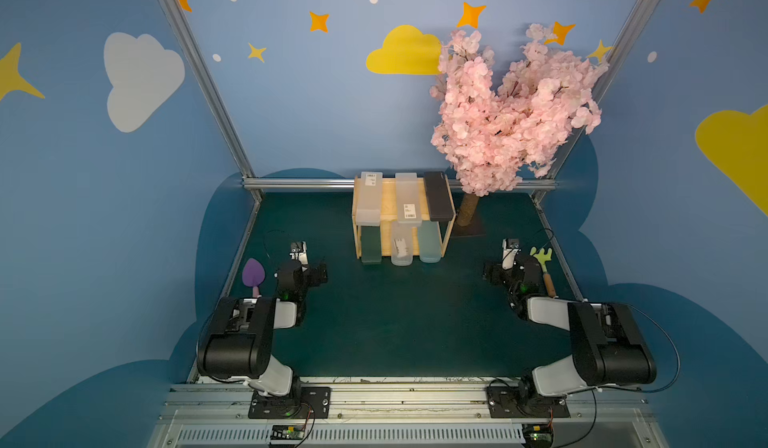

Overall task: Remove the pencil cases from the shelf
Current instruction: Pick up the pencil case from the shelf.

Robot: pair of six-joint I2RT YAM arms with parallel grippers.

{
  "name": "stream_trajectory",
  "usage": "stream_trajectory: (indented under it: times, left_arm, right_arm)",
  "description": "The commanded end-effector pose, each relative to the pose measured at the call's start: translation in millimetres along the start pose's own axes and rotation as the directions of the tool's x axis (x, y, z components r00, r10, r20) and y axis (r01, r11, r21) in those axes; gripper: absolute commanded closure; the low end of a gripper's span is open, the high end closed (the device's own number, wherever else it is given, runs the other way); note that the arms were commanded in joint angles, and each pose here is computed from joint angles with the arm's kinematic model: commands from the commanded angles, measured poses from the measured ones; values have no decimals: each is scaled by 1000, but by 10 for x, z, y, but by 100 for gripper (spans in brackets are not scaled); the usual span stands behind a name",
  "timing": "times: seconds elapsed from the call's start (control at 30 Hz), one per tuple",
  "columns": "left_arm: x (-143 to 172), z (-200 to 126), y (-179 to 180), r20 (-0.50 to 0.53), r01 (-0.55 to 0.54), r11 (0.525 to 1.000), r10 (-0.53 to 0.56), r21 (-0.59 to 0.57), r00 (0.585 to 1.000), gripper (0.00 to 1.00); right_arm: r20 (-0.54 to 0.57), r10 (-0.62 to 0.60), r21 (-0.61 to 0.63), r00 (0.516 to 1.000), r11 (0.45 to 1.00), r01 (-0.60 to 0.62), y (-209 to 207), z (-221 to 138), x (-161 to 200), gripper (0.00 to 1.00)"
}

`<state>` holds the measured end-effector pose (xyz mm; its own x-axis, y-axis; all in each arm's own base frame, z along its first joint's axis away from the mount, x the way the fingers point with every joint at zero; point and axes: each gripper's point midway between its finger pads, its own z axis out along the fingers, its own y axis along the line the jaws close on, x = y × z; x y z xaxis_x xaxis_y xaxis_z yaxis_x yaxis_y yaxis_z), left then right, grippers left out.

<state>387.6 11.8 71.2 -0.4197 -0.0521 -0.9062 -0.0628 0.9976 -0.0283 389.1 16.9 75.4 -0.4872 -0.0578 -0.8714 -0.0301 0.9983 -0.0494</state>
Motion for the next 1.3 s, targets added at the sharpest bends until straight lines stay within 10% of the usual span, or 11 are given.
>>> stream_trajectory:
  times: [0.0, 0.67, 0.83, 1.27]
  left_arm:
    - [-137, -6, -23, 39, -11, 1000, 10, 10, 999, 0]
    - [-143, -7, -23, 39, -8, 1000, 7, 17, 999, 0]
    - [-699, -146, 58, -44, 46, 998, -48, -49, 998, 0]
    - [-1840, -1299, -1007, -44, 97, 896, -87, 433, 995, 0]
  right_arm:
    - [20, 0, -3, 1000, 1000, 0, -7, -14, -103, 2]
    - [22, 13, -17, 1000, 1000, -13, -22, -29, -245, 2]
    - [-99, -4, -72, 995, 997, -4, 89, -195, -629, 2]
    - [11, -44, -334, 999, 942, 45, 1391, -1318, -2102, 2]
